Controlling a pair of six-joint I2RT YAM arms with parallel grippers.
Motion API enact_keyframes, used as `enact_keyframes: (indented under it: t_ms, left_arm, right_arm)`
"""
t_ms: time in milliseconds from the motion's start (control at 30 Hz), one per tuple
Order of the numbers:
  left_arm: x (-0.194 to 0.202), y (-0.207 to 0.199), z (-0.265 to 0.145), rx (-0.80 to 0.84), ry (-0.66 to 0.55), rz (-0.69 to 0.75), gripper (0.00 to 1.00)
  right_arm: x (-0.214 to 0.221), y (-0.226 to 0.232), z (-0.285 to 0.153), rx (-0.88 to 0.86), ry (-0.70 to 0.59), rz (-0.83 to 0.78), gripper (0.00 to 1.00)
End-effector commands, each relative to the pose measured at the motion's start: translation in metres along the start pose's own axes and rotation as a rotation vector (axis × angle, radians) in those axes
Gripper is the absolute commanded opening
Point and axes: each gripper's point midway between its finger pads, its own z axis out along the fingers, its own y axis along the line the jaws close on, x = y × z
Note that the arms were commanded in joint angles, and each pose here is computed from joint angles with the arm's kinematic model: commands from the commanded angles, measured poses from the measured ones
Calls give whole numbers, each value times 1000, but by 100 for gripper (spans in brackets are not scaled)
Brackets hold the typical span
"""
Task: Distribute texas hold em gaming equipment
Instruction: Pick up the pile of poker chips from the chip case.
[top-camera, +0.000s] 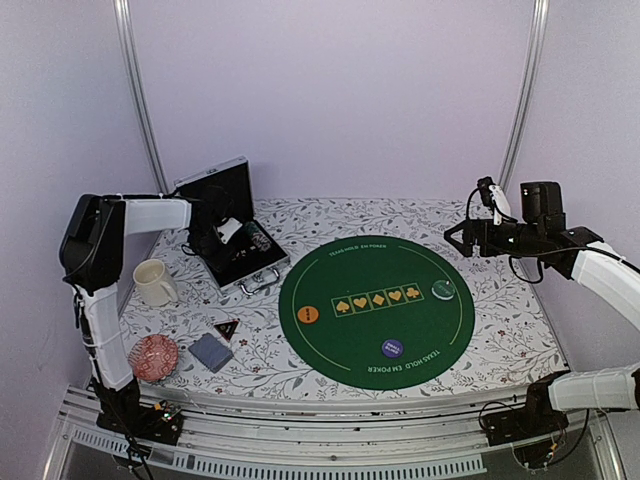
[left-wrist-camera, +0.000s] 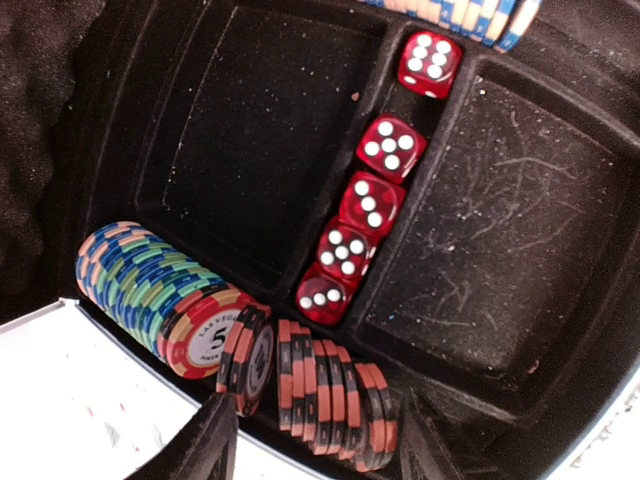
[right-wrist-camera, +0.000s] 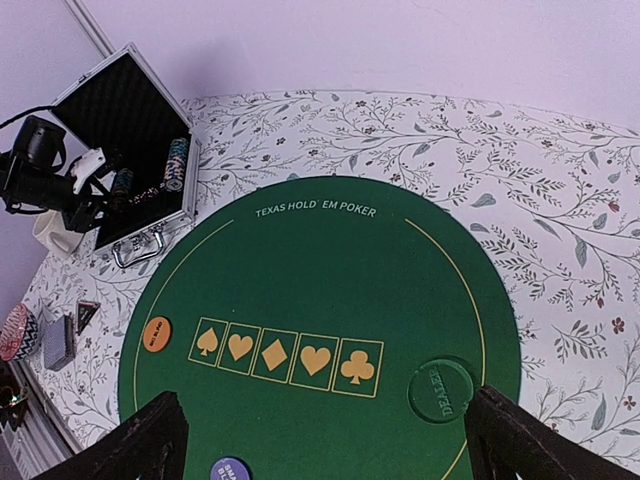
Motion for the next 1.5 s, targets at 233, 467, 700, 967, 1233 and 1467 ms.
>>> enact_keyframes:
  t_ms: [233,467,700,967,1233,1467]
  left_arm:
    - [-2,2,-1,3,5,-2,57]
    - [-9,6,-13,-4,-36,-7,56]
    - [-5,10,-13,-38,-16,-10,56]
    - [-7,14,-21,-58,-42,-8,58]
    - [-5,15,-15,-37,-41,-12,61]
    - [8,11,12,13,27,-30,58]
  right_arm:
    - [-10,8,-4,-25,-15,-10,99]
    - [-8,9,-3,-34,-9,-7,99]
    - [-7,10,-4,-35,-6,-9,99]
    - [-6,11,-2,-43,-1,-7,99]
    - [-3,11,-3,-43,7,-4,99]
    - [-3,11,-4,-45,5,-5,99]
